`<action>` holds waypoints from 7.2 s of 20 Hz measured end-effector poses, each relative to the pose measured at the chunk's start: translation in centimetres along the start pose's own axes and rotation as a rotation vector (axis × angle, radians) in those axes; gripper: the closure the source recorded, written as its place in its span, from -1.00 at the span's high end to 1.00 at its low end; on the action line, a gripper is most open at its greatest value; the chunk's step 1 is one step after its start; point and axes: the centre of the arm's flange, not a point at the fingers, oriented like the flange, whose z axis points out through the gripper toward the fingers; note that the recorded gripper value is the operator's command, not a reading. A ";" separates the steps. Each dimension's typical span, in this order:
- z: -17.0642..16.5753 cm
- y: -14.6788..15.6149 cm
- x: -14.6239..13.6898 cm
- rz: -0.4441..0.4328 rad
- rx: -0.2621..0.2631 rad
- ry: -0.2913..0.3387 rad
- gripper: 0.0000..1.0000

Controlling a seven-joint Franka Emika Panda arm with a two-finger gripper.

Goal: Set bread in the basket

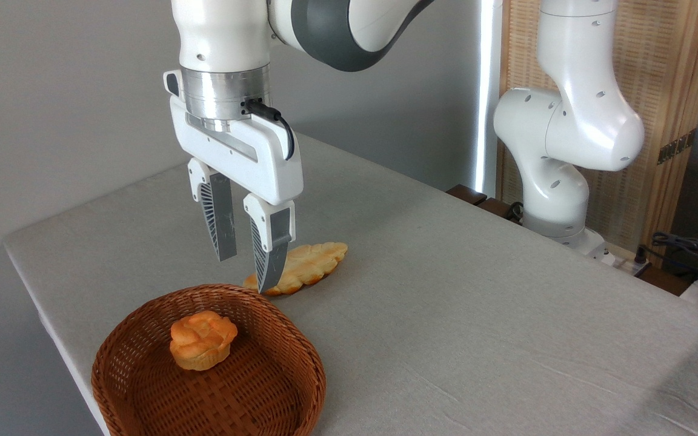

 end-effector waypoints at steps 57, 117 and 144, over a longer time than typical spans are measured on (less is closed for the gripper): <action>6.6 10.3 -2.3 0.133 -0.116 -0.133 1.00; 13.6 16.6 1.4 0.273 -0.172 -0.201 -0.58; 0.4 2.8 -1.9 0.121 -0.027 0.096 -0.25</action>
